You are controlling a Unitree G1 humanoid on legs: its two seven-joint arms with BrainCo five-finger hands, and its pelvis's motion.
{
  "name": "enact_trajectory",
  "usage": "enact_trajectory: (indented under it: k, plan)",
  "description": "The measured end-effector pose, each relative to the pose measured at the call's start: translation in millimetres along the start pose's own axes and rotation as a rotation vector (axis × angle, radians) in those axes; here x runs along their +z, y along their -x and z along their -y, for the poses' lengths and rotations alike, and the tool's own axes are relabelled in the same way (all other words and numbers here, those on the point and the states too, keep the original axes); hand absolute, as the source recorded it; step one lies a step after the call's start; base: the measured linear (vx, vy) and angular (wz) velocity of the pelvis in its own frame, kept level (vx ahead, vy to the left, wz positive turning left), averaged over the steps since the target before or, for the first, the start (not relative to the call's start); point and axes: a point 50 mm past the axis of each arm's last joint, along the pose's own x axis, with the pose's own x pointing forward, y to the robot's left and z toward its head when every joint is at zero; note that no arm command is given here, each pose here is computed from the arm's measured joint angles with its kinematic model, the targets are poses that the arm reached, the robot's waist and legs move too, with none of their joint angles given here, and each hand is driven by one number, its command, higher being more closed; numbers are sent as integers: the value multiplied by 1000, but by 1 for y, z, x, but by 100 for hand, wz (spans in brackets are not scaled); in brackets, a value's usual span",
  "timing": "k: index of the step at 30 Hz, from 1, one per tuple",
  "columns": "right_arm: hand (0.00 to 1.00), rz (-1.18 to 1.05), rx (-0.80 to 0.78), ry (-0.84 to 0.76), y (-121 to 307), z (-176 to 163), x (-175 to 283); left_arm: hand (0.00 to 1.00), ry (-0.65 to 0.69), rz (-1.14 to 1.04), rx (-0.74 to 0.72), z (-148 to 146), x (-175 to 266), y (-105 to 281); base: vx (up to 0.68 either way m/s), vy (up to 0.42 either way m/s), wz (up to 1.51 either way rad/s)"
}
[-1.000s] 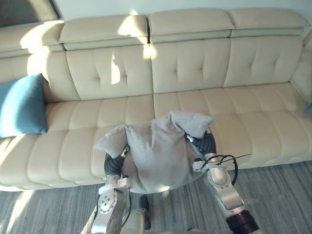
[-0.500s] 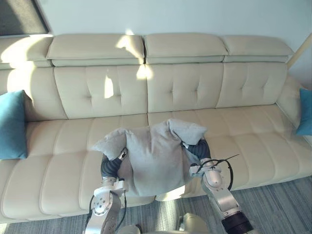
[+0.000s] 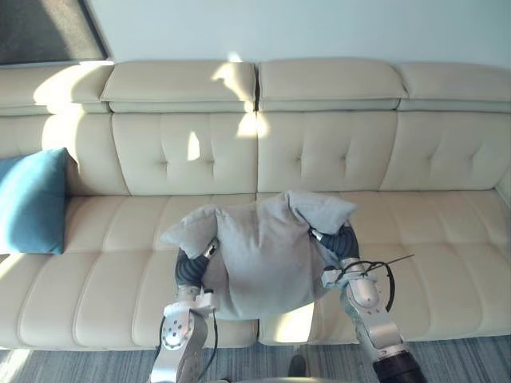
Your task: Pick up cushions and gather them together orderly.
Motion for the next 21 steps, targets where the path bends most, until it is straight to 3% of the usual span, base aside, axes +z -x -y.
enact_trajectory:
  k: [5,8,11,21]
  plan:
    - [100,113,-7,-27,-34,-4,28,100,-9,150,-6,12,28,-31,-126,-41,2]
    - [100,274,-54,-26,-91,-7,81,100,-38,339,-19,38,76,-91,-271,-28,12]
    - [100,348,-111,-56,-120,-6,117,100,-69,444,9,55,111,-123,-159,-29,6]
    - [100,666,-286,-162,-158,0,264,100,-90,782,65,107,258,-172,-75,51,5]
